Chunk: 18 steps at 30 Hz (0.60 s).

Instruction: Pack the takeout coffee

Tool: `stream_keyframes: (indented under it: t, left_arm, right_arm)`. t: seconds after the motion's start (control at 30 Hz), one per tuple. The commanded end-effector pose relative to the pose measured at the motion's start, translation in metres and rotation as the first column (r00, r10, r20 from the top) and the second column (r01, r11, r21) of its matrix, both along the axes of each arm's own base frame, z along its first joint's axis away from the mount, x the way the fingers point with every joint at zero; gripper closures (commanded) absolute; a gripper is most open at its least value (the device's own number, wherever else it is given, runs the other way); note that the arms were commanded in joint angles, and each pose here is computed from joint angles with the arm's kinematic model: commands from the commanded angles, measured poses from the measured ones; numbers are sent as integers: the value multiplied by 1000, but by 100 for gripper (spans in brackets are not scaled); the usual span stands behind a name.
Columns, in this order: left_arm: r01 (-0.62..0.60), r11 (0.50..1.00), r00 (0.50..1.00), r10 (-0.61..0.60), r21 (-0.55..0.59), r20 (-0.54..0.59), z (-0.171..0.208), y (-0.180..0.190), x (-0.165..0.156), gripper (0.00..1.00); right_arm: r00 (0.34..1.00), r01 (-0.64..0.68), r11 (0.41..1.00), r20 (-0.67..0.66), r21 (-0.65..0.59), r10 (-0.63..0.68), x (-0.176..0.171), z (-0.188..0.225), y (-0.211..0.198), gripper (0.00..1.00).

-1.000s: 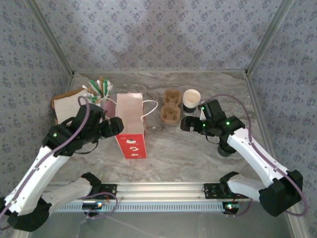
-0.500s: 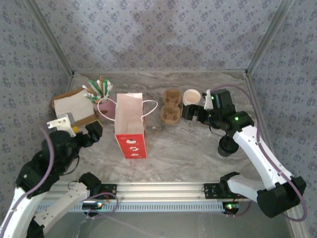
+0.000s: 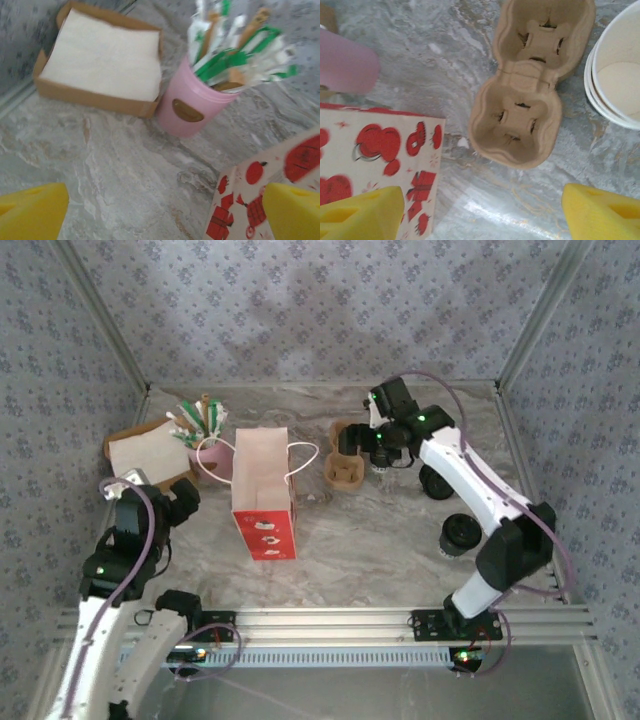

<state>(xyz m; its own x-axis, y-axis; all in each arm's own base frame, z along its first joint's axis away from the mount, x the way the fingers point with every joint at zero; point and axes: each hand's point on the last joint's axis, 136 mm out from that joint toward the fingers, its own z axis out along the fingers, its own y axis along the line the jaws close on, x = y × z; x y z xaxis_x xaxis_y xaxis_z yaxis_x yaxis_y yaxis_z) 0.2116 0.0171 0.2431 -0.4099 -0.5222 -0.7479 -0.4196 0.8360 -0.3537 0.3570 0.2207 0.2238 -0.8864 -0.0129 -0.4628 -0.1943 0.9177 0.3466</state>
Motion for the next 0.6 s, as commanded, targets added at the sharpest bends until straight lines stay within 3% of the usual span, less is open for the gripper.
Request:
stream_keyframes:
  t: [0.0,0.07,0.13,0.3,0.57]
  left_arm:
    - [117,962,993,-118,-246,11,-18,-21,21,2]
    - [149,914,989,-141,-377,47,-24,-22,33,6]
    - [185,882,983,-159,-434,96,-24,-21,42,7]
    - [223,878,974,-178,-425,144,-23,-20,47,3]
    - [199,877,980,-166,-438,114,-49,-20,44,1]
  right_arm:
    - [1000,8,992,-27,-125,-12,9,-10,-7,17]
    - [999,13,987,-40,-160,-19,17,-17,-5,18]
    - [998,10,984,-56,-179,-21,23,-21,-1,20]
    - [994,8,973,-101,-229,-32,38,-39,6,27]
    - [987,15,950,-148,-311,-64,60,-67,9,31]
